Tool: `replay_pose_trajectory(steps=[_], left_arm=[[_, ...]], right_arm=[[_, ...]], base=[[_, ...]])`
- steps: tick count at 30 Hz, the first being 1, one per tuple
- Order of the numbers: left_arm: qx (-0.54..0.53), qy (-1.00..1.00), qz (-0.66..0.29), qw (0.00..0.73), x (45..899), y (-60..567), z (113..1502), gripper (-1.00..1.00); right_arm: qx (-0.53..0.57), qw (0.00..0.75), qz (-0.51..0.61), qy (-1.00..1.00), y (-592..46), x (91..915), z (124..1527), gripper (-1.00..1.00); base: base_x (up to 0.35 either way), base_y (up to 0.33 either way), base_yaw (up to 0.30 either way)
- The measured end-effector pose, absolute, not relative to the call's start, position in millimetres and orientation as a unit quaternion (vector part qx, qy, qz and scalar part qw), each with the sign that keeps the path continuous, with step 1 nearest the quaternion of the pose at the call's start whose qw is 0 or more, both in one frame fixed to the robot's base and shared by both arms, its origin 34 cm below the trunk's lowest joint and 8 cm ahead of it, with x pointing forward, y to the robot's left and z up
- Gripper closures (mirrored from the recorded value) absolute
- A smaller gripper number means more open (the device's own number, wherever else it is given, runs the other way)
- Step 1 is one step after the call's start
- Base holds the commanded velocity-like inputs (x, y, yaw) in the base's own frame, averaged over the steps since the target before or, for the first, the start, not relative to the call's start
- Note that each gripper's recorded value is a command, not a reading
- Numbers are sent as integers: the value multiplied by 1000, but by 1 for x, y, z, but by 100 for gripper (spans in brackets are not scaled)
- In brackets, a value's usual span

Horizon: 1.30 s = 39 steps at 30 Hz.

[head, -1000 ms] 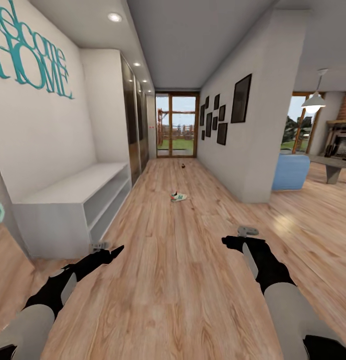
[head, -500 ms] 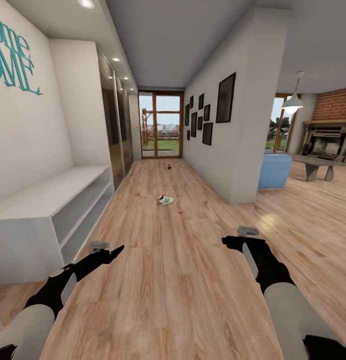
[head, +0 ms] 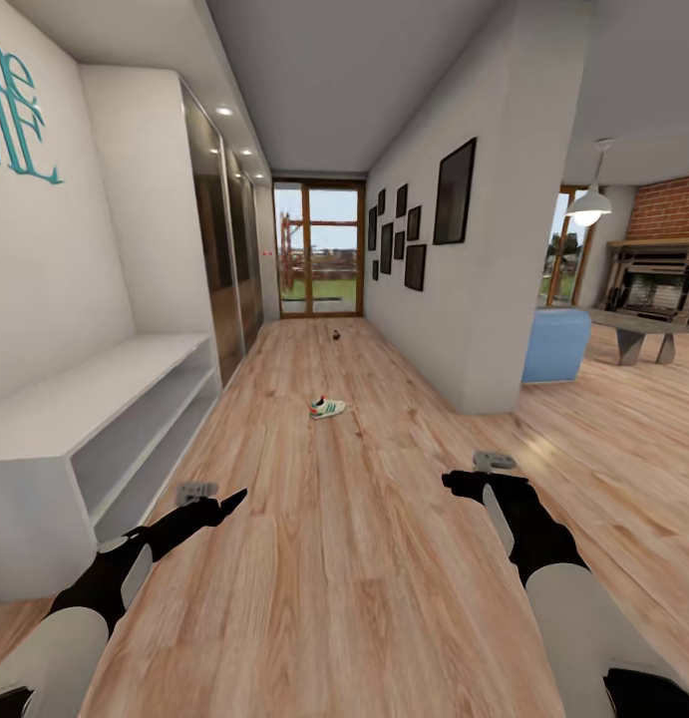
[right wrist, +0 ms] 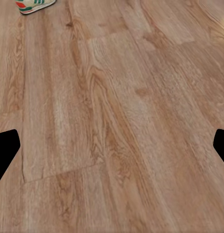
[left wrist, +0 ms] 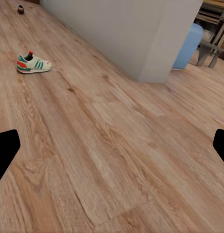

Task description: Pick up the two gym shoes and the two sandals from the corridor floor and place them onto the hallstand (shoe rack) in the corridor, making sure they are on the rack and not on the floor. Arrange them so the two gym shoes are next to each other and the two sandals are next to each other.

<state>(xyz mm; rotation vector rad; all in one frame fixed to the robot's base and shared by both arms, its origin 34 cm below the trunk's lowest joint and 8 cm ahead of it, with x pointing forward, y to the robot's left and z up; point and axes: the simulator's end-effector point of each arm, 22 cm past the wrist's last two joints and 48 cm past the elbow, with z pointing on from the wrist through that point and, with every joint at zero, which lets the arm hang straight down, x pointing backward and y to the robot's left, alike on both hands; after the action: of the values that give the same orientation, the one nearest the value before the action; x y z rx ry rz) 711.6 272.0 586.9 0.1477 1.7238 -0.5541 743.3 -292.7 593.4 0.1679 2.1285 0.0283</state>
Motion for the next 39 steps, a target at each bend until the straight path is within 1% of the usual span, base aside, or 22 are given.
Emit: replay_pose_trajectory(steps=[17,39], left_arm=[[64,748,-240,615,712,272,587,-100],[64,748,-241,615,712,272,587,-100]], right_arm=[[69,482,11,873,-293,743,594,-100],[69,482,11,873,-293,743,594,-100]], base=[[348,6,0],[346,100,0]])
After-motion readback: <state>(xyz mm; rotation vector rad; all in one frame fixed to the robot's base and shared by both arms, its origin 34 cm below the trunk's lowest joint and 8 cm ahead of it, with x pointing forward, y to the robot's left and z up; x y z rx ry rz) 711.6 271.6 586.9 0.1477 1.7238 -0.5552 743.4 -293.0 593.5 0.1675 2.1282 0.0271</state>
